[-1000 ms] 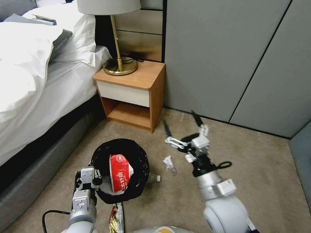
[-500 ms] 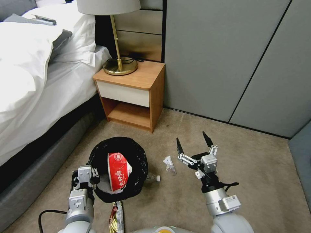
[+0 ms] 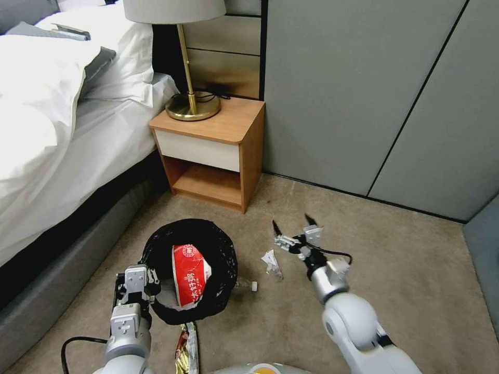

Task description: Pick up the trash bin, then pick up the garbage from the floor and place it into the trash bin.

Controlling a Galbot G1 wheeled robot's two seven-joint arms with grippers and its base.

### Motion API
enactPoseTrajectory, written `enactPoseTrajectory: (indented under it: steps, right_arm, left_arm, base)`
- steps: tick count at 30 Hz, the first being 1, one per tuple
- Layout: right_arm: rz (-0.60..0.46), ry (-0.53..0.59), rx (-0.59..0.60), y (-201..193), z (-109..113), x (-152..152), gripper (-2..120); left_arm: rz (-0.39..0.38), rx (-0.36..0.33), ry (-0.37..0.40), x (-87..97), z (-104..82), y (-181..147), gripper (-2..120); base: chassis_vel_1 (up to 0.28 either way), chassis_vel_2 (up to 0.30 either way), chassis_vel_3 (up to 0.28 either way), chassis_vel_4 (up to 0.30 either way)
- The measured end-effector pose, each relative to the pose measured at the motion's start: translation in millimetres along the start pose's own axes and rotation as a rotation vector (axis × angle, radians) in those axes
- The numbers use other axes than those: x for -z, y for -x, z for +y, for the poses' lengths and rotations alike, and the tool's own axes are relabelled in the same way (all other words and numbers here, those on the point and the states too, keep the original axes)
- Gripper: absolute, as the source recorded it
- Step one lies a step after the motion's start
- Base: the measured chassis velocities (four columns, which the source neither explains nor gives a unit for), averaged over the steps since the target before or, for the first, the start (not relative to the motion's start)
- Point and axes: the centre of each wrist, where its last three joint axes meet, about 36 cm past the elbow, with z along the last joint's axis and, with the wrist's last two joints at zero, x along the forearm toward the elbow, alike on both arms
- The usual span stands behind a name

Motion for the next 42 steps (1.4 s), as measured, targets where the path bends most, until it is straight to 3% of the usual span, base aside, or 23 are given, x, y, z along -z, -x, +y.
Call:
enactPoseTrajectory:
  steps: [8, 11, 22, 31, 42]
  right_arm:
    - [0.132, -0.003, 0.013, 46.8, -19.3, -22.0, 100]
    - [0.234, 0.067, 0.020, 63.8, -29.0, -20.3, 100]
    - [0.403, 0.148, 0.032, 102.6, -53.7, -34.6, 100]
    - [0.455, 0.127, 0.025, 113.2, -60.8, -54.9, 100]
    - [0.490, 0.098, 0.025, 107.5, -54.0, -79.2, 100]
  left_arm:
    - [0.008, -0.006, -0.008, -0.6, -2.8, 0.7, 1]
    - [0.012, -0.008, -0.008, -1.7, -4.4, 1.3, 1]
    - [0.022, -0.005, -0.005, -4.6, -4.8, 0.7, 1]
    - [0.029, -0.003, 0.000, -8.0, -4.9, 1.4, 1]
    - [0.029, -0.004, 0.000, -8.9, -5.4, 2.9, 1]
  base:
    - [0.000, 0.000, 0.000, 0.000]
    - [0.000, 0.000, 0.000, 0.000]
    - [0.000, 0.000, 0.000, 0.000]
    - [0.000, 0.000, 0.000, 0.000]
    - [0.000, 0.000, 0.000, 0.000]
